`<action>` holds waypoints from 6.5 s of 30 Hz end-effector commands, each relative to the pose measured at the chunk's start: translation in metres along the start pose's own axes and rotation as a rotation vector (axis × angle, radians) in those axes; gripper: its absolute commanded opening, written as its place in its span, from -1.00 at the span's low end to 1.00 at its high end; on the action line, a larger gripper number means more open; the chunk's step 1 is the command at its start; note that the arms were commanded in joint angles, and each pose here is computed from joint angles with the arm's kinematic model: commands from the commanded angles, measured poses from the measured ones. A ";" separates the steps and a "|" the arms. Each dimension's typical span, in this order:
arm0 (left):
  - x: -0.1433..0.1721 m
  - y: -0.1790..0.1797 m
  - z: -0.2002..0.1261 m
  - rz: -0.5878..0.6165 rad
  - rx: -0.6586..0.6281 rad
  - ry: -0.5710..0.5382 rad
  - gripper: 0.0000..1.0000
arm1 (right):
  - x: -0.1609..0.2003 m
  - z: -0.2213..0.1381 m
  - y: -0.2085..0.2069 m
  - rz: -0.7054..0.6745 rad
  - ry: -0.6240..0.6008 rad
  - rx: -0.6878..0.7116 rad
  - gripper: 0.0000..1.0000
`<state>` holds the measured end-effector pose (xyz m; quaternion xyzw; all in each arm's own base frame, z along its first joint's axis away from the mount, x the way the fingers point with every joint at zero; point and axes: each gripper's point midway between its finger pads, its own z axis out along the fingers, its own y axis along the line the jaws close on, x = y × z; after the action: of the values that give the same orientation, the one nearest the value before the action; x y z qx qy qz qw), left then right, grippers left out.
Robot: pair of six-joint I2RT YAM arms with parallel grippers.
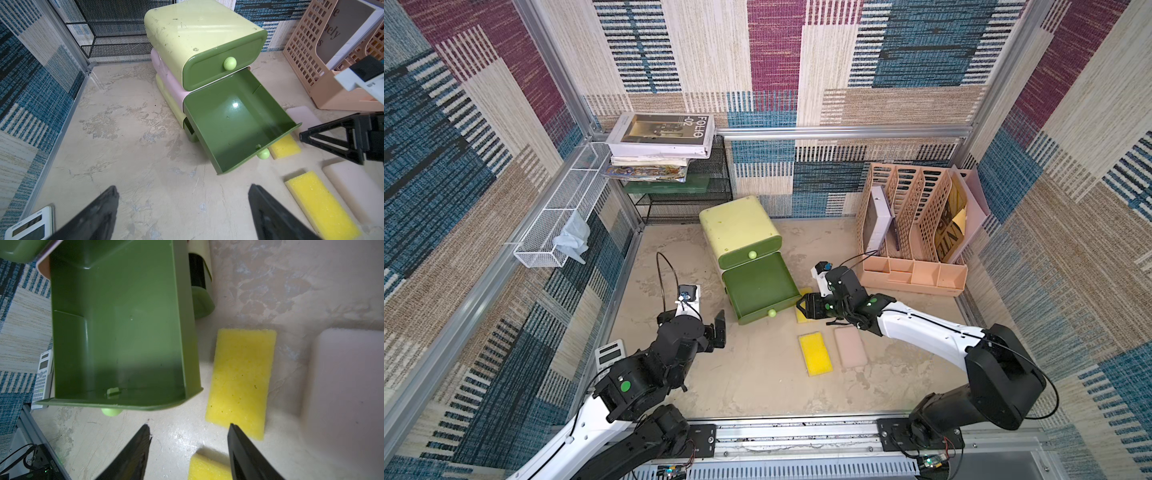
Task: Take the sponge out of the drawer
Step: Place the sponge at the center of the board, then close the drawer in the storage box, then open the drawer in the storage box.
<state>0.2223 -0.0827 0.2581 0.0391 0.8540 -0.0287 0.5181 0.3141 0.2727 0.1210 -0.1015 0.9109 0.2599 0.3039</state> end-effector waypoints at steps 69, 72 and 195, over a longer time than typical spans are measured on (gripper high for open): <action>-0.003 0.002 0.002 -0.001 -0.007 -0.002 1.00 | -0.106 0.087 0.097 0.097 -0.245 -0.323 -0.62; -0.002 0.002 0.003 -0.001 -0.008 -0.001 1.00 | -0.107 0.090 0.097 0.109 -0.253 -0.327 -0.66; -0.003 0.004 0.003 -0.011 -0.011 -0.002 1.00 | -0.058 0.176 0.090 0.225 -0.191 -0.287 -0.62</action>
<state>0.2252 -0.0785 0.2556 0.0356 0.8574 -0.0222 0.5129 0.4147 0.4390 0.0703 -0.0151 0.8406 0.4200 0.3418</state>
